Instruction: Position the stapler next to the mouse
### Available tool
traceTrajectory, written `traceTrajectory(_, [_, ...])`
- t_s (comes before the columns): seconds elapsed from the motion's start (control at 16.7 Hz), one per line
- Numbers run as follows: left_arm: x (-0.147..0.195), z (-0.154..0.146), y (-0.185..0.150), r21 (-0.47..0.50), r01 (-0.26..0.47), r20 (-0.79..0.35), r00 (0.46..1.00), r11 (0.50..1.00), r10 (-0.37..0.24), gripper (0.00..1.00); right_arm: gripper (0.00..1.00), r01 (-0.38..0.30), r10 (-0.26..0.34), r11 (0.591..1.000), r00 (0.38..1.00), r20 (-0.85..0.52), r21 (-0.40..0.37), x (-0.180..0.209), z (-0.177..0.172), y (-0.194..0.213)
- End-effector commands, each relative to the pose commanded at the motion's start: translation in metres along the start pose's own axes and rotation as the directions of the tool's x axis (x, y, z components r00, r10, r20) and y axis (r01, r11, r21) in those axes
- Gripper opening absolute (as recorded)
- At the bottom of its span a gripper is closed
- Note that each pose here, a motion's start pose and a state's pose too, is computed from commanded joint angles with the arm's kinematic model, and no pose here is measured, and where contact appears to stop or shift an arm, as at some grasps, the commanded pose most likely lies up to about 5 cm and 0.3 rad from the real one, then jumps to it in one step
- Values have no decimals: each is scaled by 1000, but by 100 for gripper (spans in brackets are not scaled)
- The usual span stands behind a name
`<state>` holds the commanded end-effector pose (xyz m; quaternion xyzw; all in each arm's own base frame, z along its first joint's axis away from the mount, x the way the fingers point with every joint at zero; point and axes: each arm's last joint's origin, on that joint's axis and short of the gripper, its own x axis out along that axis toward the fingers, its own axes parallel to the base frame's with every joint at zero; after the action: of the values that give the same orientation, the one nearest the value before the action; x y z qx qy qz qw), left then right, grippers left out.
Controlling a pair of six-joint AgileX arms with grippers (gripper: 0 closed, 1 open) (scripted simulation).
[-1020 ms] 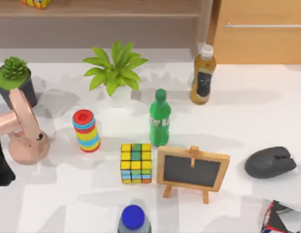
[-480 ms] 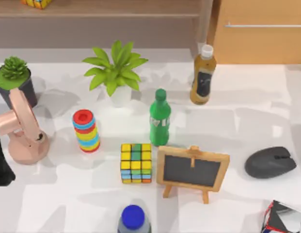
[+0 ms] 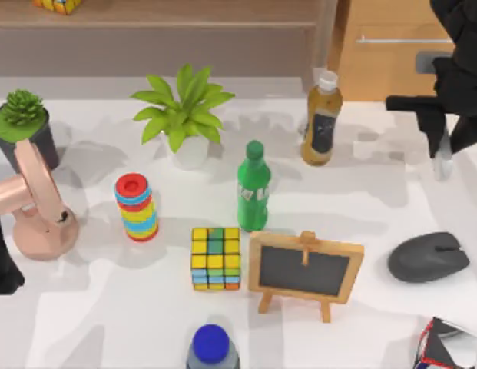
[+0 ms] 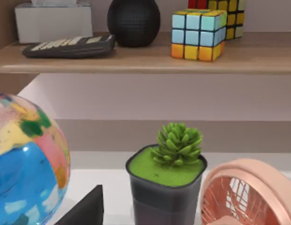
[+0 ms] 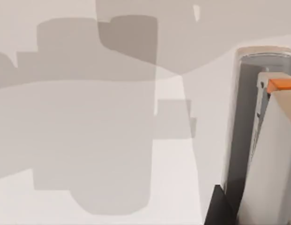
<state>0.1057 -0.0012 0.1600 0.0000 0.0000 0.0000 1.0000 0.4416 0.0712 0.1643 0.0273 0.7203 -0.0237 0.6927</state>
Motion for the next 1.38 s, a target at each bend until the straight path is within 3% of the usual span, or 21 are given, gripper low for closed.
traceTrajectory(0.24, [0, 0, 0, 0, 0, 0, 1000, 1000, 0, 100, 0, -8, 10, 998, 999, 39, -64, -3, 10, 27])
traceTrajectory(0.48, [0, 0, 0, 0, 0, 0, 1000, 1000, 0, 100, 0, -8, 10, 998, 999, 40, -66, -3, 10, 28])
traceTrajectory(0.84, [0, 0, 0, 0, 0, 0, 1000, 1000, 0, 100, 0, -14, 15, 999, 1000, 14, -29, -4, 9, 19])
traceTrajectory(1.38, [0, 0, 0, 0, 0, 0, 1000, 1000, 0, 100, 0, -26, 34, 998, 987, -155, 52, 6, -5, 1])
